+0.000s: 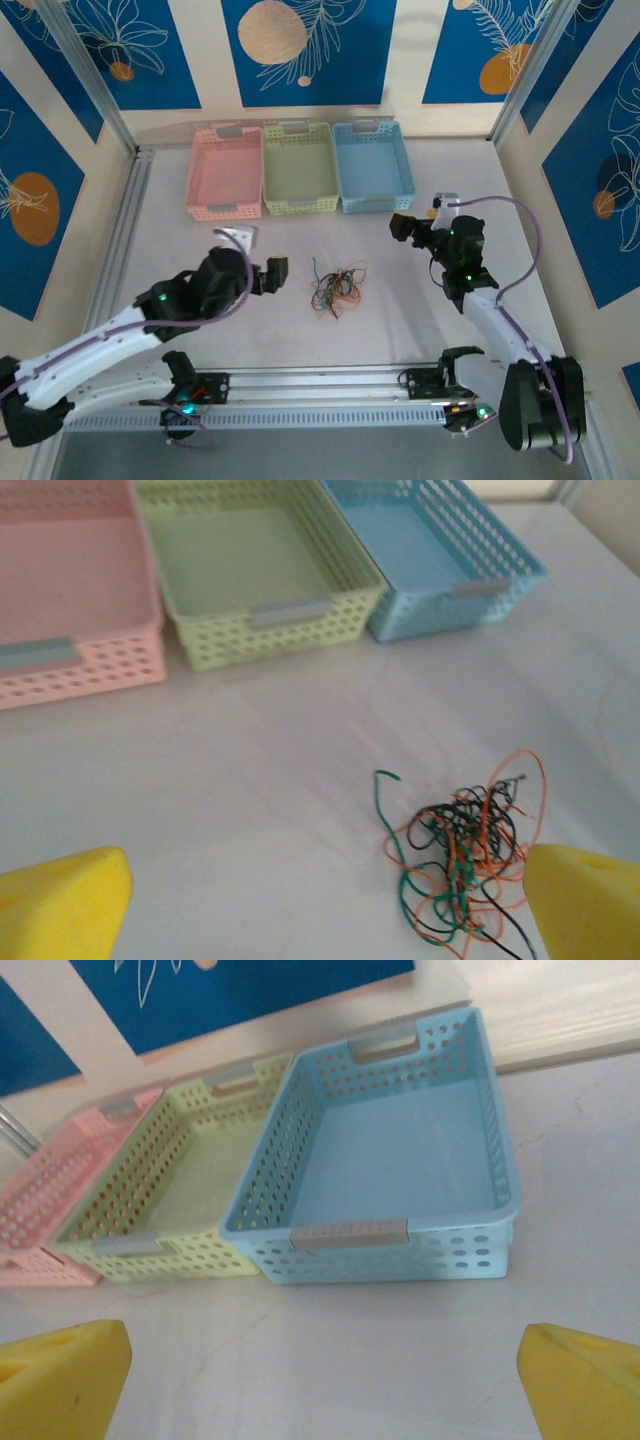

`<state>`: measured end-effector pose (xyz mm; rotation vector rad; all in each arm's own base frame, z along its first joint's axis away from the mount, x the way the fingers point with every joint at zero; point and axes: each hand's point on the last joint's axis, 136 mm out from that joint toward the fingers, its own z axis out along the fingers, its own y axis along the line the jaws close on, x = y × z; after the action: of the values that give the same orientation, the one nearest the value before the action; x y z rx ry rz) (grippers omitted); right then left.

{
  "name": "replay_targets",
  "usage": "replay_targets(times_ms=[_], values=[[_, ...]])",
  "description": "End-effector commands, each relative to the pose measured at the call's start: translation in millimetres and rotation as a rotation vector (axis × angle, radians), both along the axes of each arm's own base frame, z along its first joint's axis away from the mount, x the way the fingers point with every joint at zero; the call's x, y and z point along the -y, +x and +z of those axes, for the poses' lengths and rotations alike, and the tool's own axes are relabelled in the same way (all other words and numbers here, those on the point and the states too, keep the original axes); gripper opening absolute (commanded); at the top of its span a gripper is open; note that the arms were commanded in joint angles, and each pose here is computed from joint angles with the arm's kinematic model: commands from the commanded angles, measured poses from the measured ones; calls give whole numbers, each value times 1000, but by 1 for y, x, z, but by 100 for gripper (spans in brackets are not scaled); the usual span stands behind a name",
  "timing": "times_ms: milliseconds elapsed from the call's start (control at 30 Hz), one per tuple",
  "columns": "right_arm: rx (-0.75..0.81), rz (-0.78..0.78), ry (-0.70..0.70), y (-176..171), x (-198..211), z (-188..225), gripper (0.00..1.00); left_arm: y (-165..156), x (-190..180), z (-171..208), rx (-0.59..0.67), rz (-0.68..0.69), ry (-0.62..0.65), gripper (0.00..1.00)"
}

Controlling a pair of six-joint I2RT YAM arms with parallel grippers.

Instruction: Untangle the cables

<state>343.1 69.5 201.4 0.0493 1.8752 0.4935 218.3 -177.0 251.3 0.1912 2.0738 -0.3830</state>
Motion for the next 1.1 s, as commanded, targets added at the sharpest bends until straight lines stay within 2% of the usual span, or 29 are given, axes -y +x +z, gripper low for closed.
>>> replay_targets(times_ms=[0, 33, 167, 267, 333, 467, 533, 600, 700, 833, 1067], values=[[-125, -136, 130, -10, 18, -3, 99, -7, -37, 5, 36, 68, 34, 100], [-134, -98, 144, -13, 13, -2, 99, -11, -40, 4, 34, 54, 38, 100], [-237, 128, 198, -30, -28, -2, 85, -27, -55, -13, -12, 30, 92, 100], [-420, 191, 187, -43, -48, -24, 78, -32, -68, -33, -57, 60, 148, 100], [-530, 235, 176, -49, -61, -40, 74, -31, -64, -35, -62, 52, 137, 100], [-649, 357, 191, -55, -91, -56, 68, -26, -59, -40, -80, 51, 181, 100], [-696, 365, 190, -52, -96, -65, 65, -29, -49, -37, -117, 3, 185, 100], [-751, 391, 196, -52, -103, -78, 61, -38, -22, -16, -158, -158, 192, 100], [-859, 406, 215, -54, -108, -99, 52, -41, -13, -9, -192, -242, 292, 100], [-879, 442, 229, -55, -113, -104, 50, -38, -39, -43, -217, -171, 439, 99], [-916, 482, 207, -57, -124, -111, 40, -39, -42, -35, -162, -171, 386, 100]])
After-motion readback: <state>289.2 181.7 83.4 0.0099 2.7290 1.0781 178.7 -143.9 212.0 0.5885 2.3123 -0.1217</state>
